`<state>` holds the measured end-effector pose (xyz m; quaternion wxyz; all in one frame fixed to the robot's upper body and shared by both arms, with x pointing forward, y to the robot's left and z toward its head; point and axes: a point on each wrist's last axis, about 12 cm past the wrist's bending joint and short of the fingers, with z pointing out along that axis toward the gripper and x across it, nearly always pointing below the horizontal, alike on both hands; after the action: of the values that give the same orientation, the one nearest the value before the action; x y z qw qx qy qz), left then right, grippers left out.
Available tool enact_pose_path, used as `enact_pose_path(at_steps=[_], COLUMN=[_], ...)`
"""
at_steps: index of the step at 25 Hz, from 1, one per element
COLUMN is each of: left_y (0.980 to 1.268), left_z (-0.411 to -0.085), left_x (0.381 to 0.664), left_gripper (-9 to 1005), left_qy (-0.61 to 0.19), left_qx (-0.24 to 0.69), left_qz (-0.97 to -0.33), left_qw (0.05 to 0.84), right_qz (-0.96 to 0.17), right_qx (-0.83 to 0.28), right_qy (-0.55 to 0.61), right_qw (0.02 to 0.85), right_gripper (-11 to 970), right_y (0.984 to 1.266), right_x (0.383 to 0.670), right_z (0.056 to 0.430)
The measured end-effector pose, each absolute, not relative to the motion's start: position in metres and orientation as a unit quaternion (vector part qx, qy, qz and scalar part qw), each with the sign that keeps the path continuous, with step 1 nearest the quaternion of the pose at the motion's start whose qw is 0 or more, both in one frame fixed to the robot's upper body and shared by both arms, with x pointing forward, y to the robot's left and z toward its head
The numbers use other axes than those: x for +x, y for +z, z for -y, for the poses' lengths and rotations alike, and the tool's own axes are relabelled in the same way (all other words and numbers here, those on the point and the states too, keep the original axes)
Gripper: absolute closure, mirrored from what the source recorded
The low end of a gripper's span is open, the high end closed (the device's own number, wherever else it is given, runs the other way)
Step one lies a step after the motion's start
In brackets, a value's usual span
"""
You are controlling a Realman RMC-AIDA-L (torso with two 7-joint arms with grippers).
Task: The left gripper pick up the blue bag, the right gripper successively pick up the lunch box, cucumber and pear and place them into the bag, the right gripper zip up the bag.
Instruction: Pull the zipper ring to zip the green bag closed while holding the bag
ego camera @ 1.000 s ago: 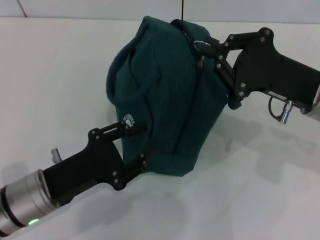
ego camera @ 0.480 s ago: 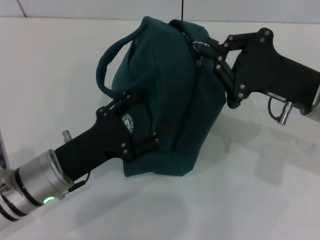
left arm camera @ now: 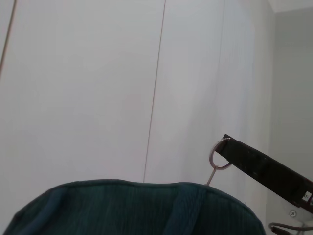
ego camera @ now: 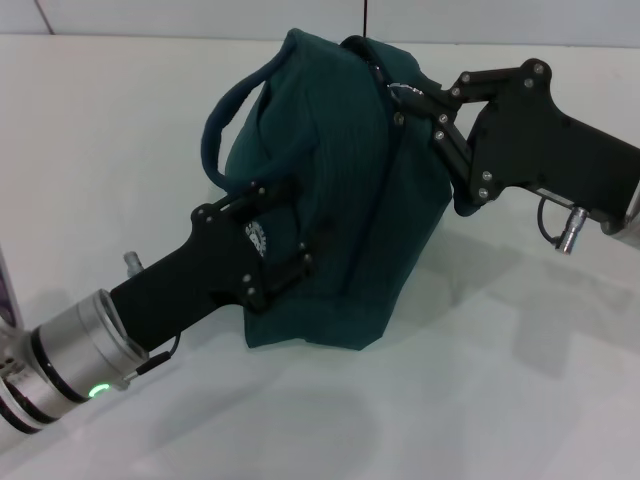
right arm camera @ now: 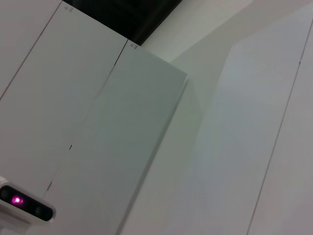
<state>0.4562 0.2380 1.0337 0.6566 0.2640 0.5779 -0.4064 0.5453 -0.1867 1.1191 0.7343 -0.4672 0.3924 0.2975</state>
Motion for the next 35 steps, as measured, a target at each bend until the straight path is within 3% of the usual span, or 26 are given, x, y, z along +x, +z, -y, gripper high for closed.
enact_pose_path(at_steps=[9, 12, 18, 23, 35], left_y=[1.034, 1.034, 1.032, 1.03, 1.032], left_z=[-0.24, -0.24, -0.248, -0.249, -0.258], left_x=[0.456, 0.456, 0.444, 0.439, 0.433], left_gripper=[415, 634, 861, 941, 943], left_qy=[-0.387, -0.379, -0.327, -0.297, -0.27], left_qx=[0.274, 0.29, 0.326, 0.353, 0.371], left_qz=[-0.571, -0.565, -0.544, -0.531, -0.513], left_qw=[0.67, 0.673, 0.701, 0.711, 0.726], right_qz=[-0.394, -0.394, -0.397, -0.406, -0.432], right_qx=[-0.467, -0.468, -0.466, -0.456, -0.4], right_qy=[0.294, 0.294, 0.297, 0.323, 0.333], right_qw=[0.735, 0.734, 0.732, 0.724, 0.736], right_gripper=[941, 941, 941, 941, 941], right_y=[1.118, 1.117, 1.116, 1.116, 1.117], right_x=[0.544, 0.544, 0.544, 0.542, 0.546], right_z=[0.188, 0.188, 0.188, 0.188, 0.2])
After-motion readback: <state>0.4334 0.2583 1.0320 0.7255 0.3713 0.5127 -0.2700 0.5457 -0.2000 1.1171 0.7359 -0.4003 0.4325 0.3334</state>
